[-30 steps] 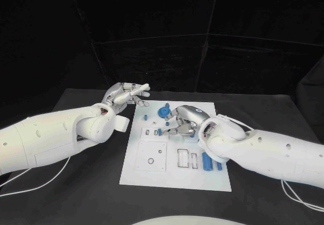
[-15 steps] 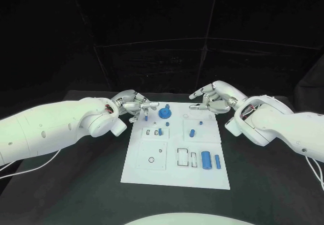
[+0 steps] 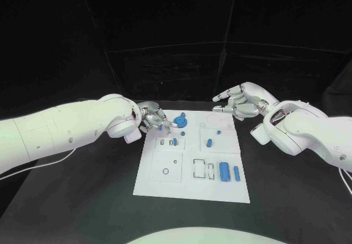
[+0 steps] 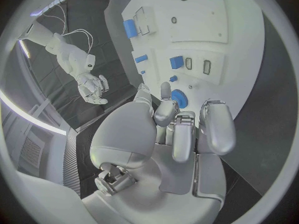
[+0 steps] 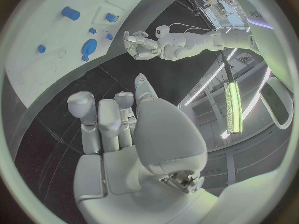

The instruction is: Assemble the parts on the task board

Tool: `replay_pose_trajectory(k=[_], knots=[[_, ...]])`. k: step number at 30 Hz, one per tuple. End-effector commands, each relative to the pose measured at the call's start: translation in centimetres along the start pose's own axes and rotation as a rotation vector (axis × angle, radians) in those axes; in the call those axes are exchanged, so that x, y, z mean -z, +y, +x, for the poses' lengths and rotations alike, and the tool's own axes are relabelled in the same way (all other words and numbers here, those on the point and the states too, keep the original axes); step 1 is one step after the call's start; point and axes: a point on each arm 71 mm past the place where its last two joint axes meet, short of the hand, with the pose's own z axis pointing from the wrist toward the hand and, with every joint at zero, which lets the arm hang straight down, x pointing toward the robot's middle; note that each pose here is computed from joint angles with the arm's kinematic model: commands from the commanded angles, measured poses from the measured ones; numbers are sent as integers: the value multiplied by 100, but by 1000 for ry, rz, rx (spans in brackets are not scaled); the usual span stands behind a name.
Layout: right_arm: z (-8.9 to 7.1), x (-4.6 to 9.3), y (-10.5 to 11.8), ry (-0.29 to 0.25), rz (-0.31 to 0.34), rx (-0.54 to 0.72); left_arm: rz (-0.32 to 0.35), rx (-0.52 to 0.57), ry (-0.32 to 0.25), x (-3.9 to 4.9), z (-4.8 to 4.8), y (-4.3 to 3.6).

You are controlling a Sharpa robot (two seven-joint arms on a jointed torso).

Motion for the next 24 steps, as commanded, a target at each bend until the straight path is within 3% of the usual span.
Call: replay_pose_trajectory(k=[1, 10, 24], knots=[[-4, -2, 4, 0, 14, -39, -114, -120, 15, -44, 24, 19], [3, -13, 2, -2, 24, -31, -187, -198, 43, -167, 124, -81], [26, -24, -2, 27, 28, 11, -220, -250, 87, -284, 237, -210]])
